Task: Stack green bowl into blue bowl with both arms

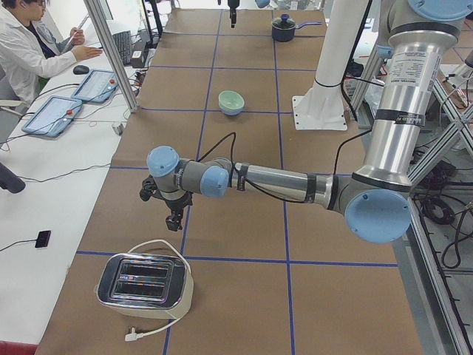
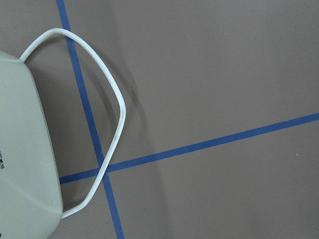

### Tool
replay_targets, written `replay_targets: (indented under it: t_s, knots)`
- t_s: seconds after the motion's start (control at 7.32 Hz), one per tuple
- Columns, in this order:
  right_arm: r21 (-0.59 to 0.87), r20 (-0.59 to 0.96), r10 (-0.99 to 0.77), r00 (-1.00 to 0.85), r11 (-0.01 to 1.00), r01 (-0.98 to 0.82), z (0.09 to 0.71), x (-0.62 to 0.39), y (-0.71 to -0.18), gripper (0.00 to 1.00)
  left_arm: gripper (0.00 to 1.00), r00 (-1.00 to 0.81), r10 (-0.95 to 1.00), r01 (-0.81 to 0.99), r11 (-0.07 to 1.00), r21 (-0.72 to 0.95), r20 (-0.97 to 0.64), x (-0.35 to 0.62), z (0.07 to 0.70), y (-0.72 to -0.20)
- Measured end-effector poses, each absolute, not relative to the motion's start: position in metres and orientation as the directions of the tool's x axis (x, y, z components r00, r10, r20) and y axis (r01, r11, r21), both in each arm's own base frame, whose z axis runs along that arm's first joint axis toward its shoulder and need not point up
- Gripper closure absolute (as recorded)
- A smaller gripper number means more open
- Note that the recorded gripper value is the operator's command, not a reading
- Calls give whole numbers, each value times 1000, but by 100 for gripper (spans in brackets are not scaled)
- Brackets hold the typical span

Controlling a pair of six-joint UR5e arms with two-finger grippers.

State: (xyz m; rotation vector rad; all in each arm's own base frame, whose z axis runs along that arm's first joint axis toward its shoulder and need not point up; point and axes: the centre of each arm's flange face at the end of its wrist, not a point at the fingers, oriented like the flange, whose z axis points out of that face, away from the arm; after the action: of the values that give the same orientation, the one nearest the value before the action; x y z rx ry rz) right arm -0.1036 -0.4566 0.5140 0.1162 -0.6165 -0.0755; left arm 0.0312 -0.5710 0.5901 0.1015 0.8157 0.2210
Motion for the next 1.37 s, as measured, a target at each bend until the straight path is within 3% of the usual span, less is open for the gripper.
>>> replay_targets:
  t_s: [0.68,1.37]
  knots:
    - [75,643,-44,765,997,-5,587,11,-458,0,2,670,222,-156,975,159,-708,29,600,-564]
    - [31,658,3,753,999,-31,611,28,-451,0,2,672,209,-152,978,144,-711,25,610,-555]
